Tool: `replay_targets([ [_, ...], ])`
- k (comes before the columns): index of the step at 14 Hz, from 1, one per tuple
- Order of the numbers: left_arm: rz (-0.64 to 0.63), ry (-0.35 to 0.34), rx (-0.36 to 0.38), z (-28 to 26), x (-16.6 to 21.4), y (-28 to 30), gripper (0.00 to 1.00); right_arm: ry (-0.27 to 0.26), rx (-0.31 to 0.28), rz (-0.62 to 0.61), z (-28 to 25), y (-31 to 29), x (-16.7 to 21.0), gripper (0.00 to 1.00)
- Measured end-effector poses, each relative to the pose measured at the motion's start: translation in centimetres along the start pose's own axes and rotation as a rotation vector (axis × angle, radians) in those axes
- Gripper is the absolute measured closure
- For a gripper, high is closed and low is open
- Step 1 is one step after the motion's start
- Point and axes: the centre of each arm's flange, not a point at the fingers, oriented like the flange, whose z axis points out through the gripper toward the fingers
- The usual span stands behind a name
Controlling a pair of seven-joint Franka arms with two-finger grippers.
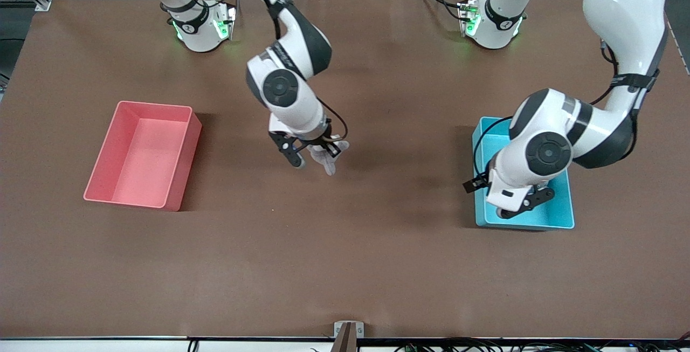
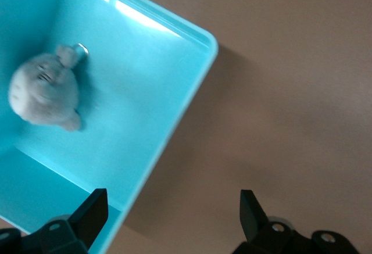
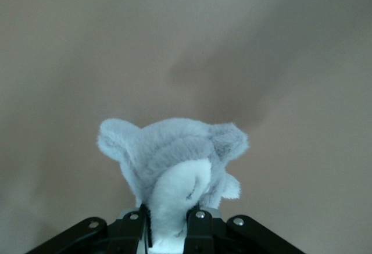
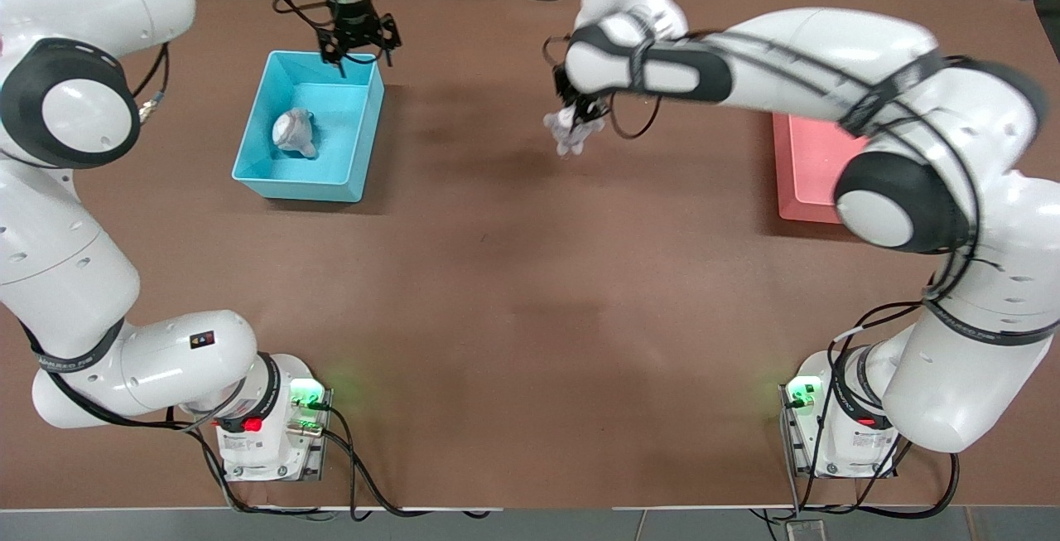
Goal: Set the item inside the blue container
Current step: 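Release the plush into the blue box while the right gripper lifts another, then set the second plush on the table with the right gripper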
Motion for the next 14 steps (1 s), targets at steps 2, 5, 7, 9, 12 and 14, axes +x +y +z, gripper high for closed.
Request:
replay_targets([
  [2, -0.068, 0.001, -0.025, 1.2, -2.7, 3.4, 0.00, 0.046, -0.015, 0.008, 3.5, -0.1, -1.0, 0.77],
  [5, -0.188, -0.010, -0.092, 3.6, -6.4, 8.2, 0.00, 0.097, -0.034, 0.001, 6.1, 0.0, -0.7, 0.77],
  [7, -0.264, -0.024, -0.148, 4.9, -8.6, 11.0, 0.00, 0.108, -0.041, 0.003, 6.6, 0.0, -0.2, 0.75],
  [9, -0.327, -0.039, -0.203, 5.7, -10.4, 13.1, 0.00, 0.118, -0.043, 0.006, 6.5, 0.0, 0.4, 0.66],
  [12, -0.383, -0.062, -0.262, 6.6, -12.8, 15.5, 0.00, 0.156, -0.035, -0.016, 6.0, -0.4, 1.2, 0.31],
  [14, -0.415, -0.082, -0.310, 7.2, -13.9, 16.8, 0.00, 0.165, -0.042, -0.036, 5.1, -0.9, 1.8, 0.11],
])
